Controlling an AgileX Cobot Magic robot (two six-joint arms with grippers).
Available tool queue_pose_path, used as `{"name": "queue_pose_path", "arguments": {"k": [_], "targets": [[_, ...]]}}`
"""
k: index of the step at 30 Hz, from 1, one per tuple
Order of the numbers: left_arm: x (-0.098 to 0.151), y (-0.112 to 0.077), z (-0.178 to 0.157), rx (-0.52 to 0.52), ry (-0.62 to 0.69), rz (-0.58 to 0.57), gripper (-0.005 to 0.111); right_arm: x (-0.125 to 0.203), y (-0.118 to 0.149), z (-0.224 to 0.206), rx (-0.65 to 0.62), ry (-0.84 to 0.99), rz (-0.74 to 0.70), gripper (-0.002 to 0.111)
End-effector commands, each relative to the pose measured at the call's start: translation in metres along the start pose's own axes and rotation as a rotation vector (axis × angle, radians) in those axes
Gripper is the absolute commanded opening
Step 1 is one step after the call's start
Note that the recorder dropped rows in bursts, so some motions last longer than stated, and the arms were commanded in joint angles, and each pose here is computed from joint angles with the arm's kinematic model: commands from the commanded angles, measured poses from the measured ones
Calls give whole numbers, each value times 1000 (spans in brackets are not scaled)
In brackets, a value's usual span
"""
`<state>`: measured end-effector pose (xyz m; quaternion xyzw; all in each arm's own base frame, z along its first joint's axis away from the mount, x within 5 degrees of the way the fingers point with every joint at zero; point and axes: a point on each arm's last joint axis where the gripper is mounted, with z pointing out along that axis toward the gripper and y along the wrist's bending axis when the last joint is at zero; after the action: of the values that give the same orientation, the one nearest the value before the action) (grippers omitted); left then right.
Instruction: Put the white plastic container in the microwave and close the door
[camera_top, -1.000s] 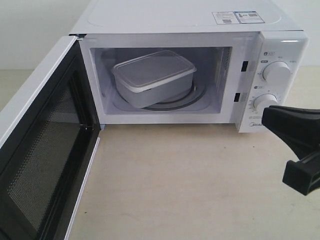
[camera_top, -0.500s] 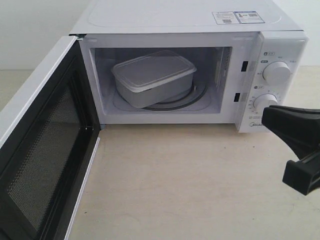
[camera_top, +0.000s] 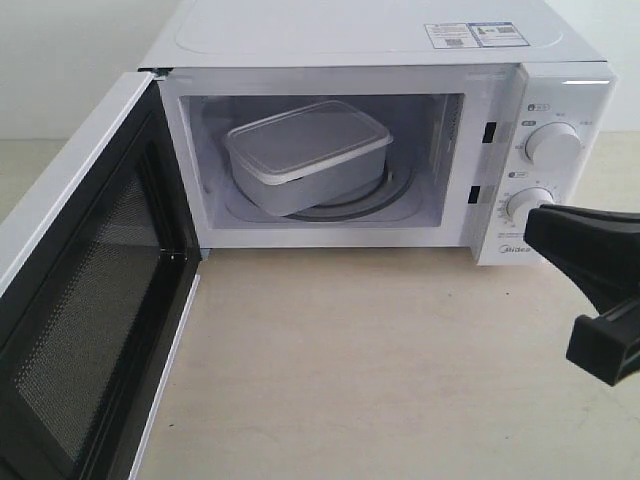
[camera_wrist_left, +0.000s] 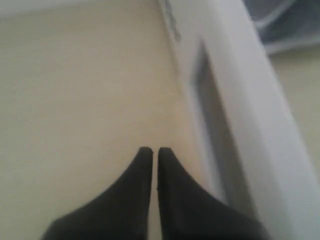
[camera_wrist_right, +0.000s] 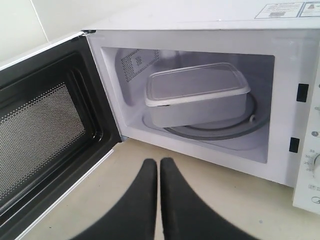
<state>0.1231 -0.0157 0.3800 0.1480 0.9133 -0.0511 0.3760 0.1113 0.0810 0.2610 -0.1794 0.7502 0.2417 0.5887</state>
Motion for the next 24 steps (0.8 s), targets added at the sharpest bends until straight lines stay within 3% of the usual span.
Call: {"name": "queue_pose_path", "arguments": {"k": [1,5,10,14,17,21,24], "targets": [[-37,-2,32,263,83,-48,4,3,0,-1,-1,19,-13,0],[-45,14,66,225,214,-133,4,5,0,-1,0,39,-13,0],[-47,15,74,246,234,-178,4,7,0,-1,0,64,-33,0],[-43,6,69,287,221,-235,4,5,0,-1,-1,51,-51,0],[-32,-5,72,313,256,-211,4,4,0,-1,-2,41,-64,0],[-12,-10,81,255,357,-193,4,-3,1,-1,-3,1,-63,0],[-7,-15,80,268,365,-187,4,-17,3,-1,-8,-35,-62,0]]}}
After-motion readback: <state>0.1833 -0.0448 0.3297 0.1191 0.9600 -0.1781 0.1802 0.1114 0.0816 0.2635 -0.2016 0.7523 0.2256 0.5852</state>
